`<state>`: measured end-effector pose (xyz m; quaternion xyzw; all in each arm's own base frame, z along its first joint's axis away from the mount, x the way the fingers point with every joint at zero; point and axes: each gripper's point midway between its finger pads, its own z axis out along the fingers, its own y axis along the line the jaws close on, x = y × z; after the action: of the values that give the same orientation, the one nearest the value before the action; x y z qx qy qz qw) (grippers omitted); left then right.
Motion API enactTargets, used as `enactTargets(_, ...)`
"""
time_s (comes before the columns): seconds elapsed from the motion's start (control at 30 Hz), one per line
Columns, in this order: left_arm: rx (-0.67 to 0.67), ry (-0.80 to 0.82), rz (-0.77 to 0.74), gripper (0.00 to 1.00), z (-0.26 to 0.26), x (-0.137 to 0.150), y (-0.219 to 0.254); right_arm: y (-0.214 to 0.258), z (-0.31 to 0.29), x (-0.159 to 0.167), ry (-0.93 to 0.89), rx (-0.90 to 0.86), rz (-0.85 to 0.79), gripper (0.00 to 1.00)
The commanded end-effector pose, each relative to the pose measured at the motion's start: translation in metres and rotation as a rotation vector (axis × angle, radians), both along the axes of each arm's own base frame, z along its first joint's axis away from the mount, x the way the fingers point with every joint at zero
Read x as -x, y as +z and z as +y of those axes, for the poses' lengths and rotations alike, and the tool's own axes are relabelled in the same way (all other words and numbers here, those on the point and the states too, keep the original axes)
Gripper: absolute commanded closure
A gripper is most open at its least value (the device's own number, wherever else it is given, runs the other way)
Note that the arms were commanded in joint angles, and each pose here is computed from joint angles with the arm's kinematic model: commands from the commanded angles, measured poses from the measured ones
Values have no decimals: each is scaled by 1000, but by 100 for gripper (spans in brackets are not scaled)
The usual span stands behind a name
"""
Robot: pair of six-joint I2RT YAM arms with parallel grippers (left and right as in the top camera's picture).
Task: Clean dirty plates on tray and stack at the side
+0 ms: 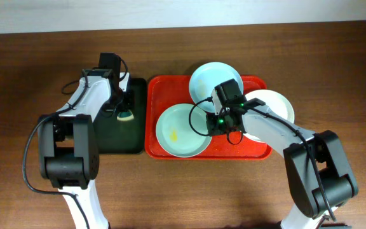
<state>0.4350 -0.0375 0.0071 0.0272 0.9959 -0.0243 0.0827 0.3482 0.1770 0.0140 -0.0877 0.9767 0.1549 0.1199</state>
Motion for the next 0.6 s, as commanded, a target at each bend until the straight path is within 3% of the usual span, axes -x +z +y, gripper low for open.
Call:
enactTargets(0.0, -75, 3, -26, 100, 14, 1, 24, -11, -3, 11, 14, 21, 34, 96)
enactTargets(0.23, -68, 21, -111, 100, 15, 8, 81, -11, -3, 11, 9, 21, 36, 96)
enactTargets(0.57, -108, 73, -117, 100, 23, 10, 79, -11, 2, 13, -193, -28, 106, 96)
